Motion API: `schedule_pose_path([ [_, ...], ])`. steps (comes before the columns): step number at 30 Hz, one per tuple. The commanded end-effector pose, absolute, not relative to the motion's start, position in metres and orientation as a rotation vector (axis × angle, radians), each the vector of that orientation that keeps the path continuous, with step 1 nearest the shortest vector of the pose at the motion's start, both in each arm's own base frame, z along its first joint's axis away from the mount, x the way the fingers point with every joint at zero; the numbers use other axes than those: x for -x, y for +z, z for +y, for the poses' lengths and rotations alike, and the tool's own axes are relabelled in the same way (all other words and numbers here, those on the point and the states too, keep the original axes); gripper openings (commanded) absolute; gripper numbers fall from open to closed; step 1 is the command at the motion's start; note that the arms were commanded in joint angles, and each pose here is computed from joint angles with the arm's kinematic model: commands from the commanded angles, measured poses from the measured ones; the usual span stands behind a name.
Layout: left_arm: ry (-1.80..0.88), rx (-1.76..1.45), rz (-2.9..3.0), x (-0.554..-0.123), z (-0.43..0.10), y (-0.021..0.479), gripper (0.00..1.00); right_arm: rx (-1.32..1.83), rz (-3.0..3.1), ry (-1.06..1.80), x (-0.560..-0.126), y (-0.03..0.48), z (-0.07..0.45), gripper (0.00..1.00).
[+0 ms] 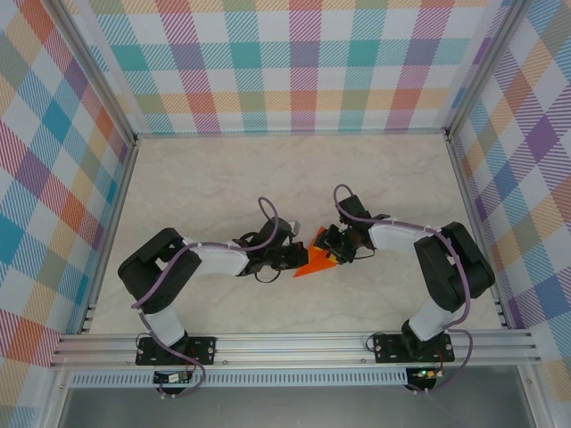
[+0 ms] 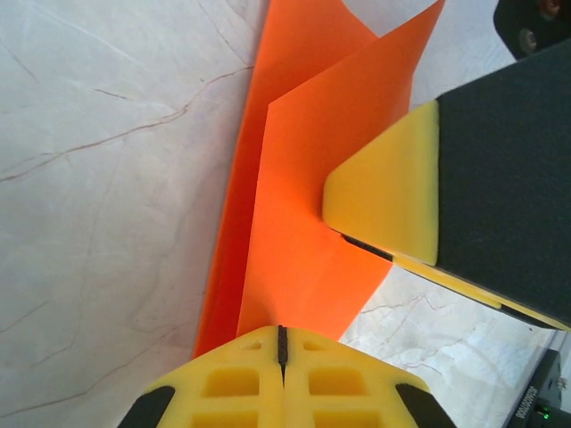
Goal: Fold a paper plane with a square sheet of paper (pick it up from the middle)
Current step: Fourth fold the wing at the center of the table.
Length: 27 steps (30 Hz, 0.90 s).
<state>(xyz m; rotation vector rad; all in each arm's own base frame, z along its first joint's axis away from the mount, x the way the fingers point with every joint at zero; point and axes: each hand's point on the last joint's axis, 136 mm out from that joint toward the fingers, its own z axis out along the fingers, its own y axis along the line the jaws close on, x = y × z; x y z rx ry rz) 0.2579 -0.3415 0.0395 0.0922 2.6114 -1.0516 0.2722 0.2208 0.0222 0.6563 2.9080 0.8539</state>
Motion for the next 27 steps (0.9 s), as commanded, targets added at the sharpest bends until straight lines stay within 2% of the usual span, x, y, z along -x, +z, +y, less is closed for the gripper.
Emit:
schedule_pose_path([
  [1, -1.004, -0.103, 2.626, -0.264, -0.339, 0.035, 0.01, -0.742, 2.992, 0.635, -0.257, -0.002, 0.196, 0.45],
  [18, -0.968, -0.099, 2.673, -0.262, -0.337, 0.024, 0.00, -0.768, 3.047, 0.600, -0.258, -0.009, 0.200, 0.40],
  [27, -0.912, -0.085, 2.691, -0.262, -0.330, 0.017, 0.00, -0.761, 3.076, 0.585, -0.259, -0.013, 0.202, 0.41],
])
